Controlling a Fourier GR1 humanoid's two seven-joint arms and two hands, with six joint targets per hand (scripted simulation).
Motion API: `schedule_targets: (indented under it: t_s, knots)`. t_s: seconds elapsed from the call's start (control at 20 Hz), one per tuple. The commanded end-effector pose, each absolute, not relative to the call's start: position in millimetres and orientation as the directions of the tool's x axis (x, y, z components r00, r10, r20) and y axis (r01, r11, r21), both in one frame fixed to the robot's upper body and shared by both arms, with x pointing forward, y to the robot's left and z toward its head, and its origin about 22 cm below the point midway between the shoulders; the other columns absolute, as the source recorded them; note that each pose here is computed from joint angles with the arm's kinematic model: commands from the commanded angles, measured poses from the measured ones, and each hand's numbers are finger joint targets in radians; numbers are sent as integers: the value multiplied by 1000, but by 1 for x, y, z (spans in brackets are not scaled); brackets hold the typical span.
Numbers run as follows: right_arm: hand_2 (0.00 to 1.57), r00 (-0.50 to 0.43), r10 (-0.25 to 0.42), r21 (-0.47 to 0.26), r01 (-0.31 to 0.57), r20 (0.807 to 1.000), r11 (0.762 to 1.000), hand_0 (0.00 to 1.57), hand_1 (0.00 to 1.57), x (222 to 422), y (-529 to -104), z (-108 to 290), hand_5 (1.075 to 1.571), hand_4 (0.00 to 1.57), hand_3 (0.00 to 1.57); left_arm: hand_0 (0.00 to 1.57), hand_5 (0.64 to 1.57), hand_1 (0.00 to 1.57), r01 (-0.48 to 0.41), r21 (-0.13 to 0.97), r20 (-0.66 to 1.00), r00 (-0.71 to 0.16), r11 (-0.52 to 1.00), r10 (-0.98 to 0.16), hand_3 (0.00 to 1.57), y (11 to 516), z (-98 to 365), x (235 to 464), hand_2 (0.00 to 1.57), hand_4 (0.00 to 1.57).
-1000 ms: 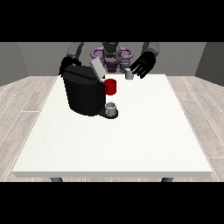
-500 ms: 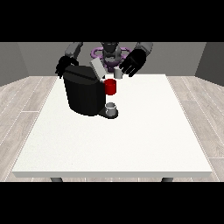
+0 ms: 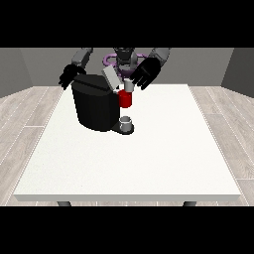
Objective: Insert the coffee pod into the coffee machine and close the lid
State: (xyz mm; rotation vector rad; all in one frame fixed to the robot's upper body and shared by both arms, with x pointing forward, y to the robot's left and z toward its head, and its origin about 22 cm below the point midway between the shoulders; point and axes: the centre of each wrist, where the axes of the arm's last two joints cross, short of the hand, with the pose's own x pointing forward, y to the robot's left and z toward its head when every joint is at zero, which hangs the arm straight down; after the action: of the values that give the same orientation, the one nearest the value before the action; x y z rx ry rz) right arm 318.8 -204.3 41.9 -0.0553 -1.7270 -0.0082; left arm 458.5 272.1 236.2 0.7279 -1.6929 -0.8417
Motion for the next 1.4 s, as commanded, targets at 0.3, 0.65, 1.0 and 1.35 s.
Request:
schedule_targets:
  t_s: [0.3, 0.65, 1.0, 1.35]
  knots:
    - [0, -149, 12, -2, 69, 989, 998, 0, 0, 317, -217, 35, 1571, 537, 0, 1260, 1571, 1260, -32, 825, 535, -275, 564, -799, 1208, 251, 220, 461, 1298, 511]
    - [0, -177, -15, 30, 83, 984, 996, 0, 0, 316, -199, 35, 1571, 499, 0, 1203, 1571, 1203, -38, 828, 525, -299, 560, -797, 1200, 259, 248, 462, 1272, 500]
    - [0, -197, 17, -5, 59, 980, 998, 0, 0, 313, -207, 41, 1571, 499, 0, 1184, 1571, 1184, -61, 837, 513, -260, 544, -818, 1186, 267, 223, 462, 1248, 488]
    - [0, -174, -30, 49, 106, 984, 993, 0, 0, 316, -222, 28, 1571, 433, 0, 1221, 1571, 1221, -1, 841, 523, -262, 542, -811, 1171, 246, 212, 463, 1265, 485]
